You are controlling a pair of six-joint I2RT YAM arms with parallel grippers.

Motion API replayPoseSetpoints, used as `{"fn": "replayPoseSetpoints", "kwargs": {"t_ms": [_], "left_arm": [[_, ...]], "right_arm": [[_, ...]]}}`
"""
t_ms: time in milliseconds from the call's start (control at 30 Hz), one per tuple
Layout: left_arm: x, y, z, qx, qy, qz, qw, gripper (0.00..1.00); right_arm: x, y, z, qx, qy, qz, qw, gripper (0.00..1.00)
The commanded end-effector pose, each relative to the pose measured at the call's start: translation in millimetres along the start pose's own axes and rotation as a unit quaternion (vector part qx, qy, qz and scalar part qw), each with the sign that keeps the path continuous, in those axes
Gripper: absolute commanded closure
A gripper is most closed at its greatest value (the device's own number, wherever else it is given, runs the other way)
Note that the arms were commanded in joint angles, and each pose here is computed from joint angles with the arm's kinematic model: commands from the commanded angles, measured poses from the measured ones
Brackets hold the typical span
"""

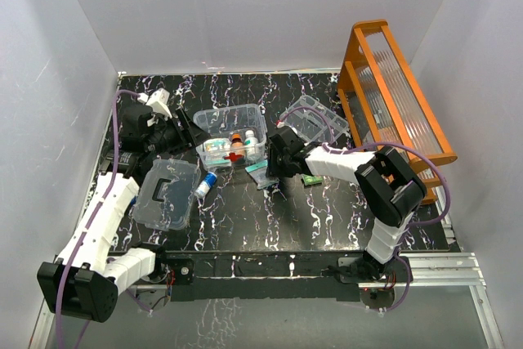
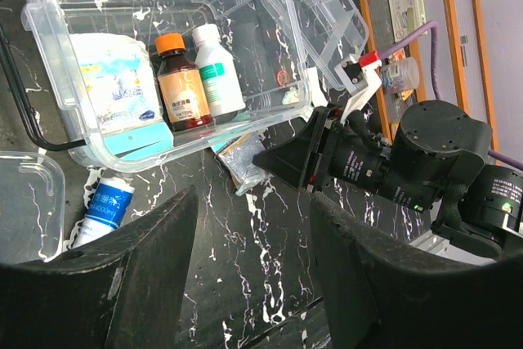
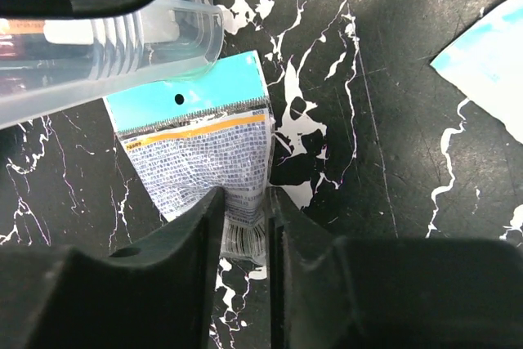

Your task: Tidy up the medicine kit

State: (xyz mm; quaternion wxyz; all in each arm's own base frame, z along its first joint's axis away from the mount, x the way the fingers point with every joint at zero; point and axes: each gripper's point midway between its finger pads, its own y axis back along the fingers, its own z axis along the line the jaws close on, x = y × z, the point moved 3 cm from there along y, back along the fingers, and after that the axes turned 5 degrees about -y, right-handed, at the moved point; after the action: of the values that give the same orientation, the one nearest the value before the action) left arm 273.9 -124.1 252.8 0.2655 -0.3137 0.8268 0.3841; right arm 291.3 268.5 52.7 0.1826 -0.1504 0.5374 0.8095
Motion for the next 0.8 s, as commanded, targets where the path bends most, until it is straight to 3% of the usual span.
{"fn": "replayPoseSetpoints", "kwargs": {"t_ms": [0,167,600,767], "left_arm": [[7,-2,-8,0.035,0.003,0.016,0.999,0.44],[26,-6,-12,0.072,0.028,0.046,0.996,0.45],[106,-31,-26,0.095,0.103,0.134,0.981,0.43],[110,-37,-38,0.123,0.125,0.132,0.976,0.37]], "right_arm": [[-5,-1,2,0.002,0.010,-0.007,1.000,0.81],[-5,13,7,-0.019,-0.003,-0.016,1.000,0.87],[5,80,54,-0.160,-0.061,-0.049,0.984,0.86],[4,100,78,-0.192,-0.051,-0.073,0.977,0.85]]}}
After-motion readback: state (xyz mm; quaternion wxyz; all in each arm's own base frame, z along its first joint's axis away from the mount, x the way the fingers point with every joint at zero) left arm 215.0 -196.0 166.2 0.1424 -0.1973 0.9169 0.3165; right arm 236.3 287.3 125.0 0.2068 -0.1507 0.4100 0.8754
